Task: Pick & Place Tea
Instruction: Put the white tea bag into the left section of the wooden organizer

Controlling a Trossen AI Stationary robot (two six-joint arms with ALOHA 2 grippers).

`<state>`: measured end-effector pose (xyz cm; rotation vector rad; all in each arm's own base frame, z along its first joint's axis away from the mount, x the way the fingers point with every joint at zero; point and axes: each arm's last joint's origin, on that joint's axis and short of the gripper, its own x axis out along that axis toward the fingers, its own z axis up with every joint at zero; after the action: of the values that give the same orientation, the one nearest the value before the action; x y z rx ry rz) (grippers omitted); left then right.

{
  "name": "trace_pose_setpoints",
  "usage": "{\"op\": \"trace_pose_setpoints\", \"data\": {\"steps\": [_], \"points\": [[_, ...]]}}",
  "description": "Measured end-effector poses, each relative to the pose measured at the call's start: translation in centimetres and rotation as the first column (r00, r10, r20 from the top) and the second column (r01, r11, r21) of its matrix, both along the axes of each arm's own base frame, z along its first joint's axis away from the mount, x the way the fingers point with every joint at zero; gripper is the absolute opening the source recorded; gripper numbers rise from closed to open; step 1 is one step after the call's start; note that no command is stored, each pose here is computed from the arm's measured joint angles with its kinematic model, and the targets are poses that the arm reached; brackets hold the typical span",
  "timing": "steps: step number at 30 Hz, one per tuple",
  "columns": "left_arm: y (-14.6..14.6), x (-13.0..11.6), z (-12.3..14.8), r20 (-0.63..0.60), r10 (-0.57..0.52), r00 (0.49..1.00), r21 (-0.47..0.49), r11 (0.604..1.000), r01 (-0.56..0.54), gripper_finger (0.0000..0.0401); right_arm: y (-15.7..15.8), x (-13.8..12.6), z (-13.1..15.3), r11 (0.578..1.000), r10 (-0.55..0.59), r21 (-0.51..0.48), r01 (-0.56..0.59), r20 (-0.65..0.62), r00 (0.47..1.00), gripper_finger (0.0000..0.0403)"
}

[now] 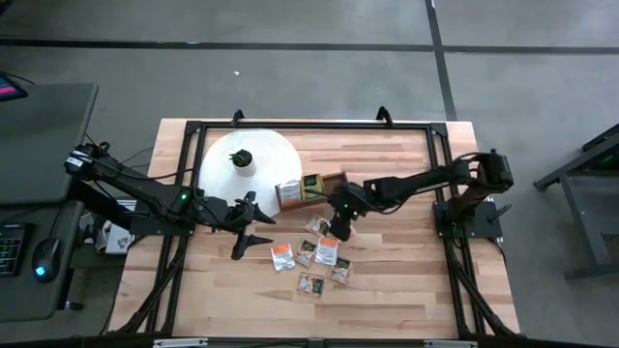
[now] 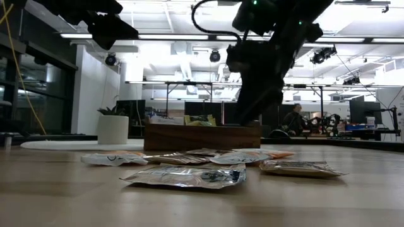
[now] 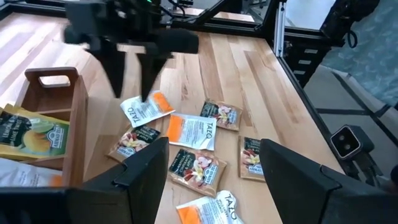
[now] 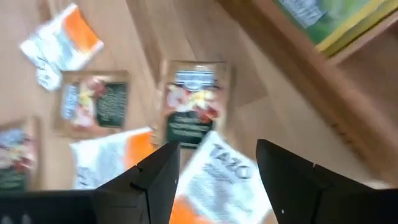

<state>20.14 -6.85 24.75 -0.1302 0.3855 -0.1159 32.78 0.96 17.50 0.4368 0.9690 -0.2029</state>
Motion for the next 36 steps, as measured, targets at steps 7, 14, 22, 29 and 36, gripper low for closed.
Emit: {"op": "trace_pose_setpoints", "data": {"steps": [7, 14, 22, 29, 36], "points": [[0.0, -0.1, -0.2, -0.018, -0.002, 1.000, 0.010, 1.000, 0.002, 0.0248, 1.0, -0.5, -0.8, 0.989, -0.144, 0.020, 0.146, -0.082, 0.986, 0.0223], [-0.1, -0.1, -0.2, -0.026, -0.030, 0.999, 0.004, 1.000, 0.030, 0.0248, 0.4, -0.4, -1.5, 0.962, -0.249, 0.084, 0.260, -0.122, 0.961, 0.0259], [-0.1, -0.1, -0.2, -0.028, -0.046, 0.999, -0.002, 0.999, 0.046, 0.0248, 0.8, -0.1, -3.9, 0.943, -0.288, 0.108, 0.315, -0.209, 0.935, 0.0267], [-0.1, -0.1, -0.2, -0.029, -0.058, 0.998, -0.007, 0.998, 0.058, 0.0248, 0.8, 0.1, -5.3, 0.928, -0.326, 0.097, 0.360, -0.258, 0.909, 0.0266], [-0.2, -0.1, -0.2, -0.030, -0.067, 0.997, -0.015, 0.998, 0.066, 0.0248, 0.7, 0.3, -6.2, 0.910, -0.366, 0.090, 0.406, -0.286, 0.886, 0.0243]]}}
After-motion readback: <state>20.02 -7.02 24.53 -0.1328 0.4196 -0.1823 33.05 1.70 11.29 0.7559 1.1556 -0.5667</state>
